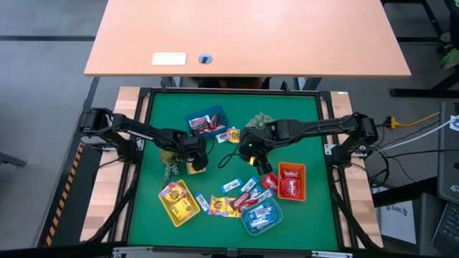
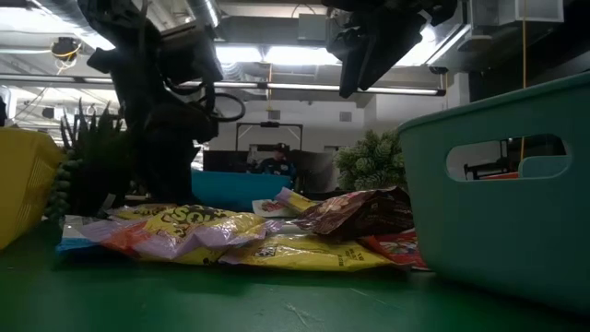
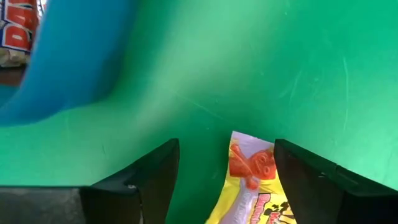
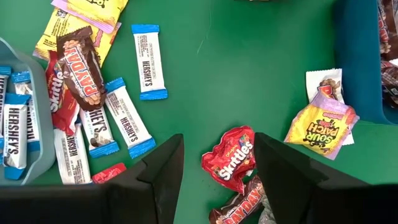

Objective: Sort candy
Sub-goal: Put the yellow candy into the yellow bin

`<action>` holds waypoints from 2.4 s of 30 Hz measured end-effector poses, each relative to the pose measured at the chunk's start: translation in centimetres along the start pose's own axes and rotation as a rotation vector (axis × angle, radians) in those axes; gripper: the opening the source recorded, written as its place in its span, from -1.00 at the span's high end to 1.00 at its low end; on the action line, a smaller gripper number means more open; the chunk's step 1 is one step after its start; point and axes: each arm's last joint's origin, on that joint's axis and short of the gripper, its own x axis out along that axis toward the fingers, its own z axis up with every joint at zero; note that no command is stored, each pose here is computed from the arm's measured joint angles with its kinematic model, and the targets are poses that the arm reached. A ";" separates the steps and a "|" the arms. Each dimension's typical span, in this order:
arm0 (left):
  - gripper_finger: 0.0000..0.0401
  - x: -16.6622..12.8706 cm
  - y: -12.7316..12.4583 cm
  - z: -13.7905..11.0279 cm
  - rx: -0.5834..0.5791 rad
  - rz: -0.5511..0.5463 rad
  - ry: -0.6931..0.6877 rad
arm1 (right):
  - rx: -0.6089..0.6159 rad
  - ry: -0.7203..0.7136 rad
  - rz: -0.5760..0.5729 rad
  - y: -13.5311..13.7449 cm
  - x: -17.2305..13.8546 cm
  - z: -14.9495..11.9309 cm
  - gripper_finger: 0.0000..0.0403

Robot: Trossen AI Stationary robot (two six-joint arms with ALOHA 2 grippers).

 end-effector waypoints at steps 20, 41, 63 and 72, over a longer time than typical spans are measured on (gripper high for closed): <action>0.51 0.1 -0.7 -0.9 0.069 -0.061 0.037 | 0.000 0.000 0.000 0.0 0.0 0.0 0.03; 1.00 -0.6 -1.6 0.0 0.062 -0.133 0.044 | 0.000 0.000 0.000 0.0 0.0 0.0 0.03; 1.00 -2.1 -3.2 1.9 0.339 -0.162 -0.069 | 0.000 0.000 0.000 0.0 0.0 0.0 0.03; 1.00 -2.1 -3.2 1.6 0.648 -0.138 -0.079 | 0.000 0.000 0.000 0.0 0.0 0.0 0.03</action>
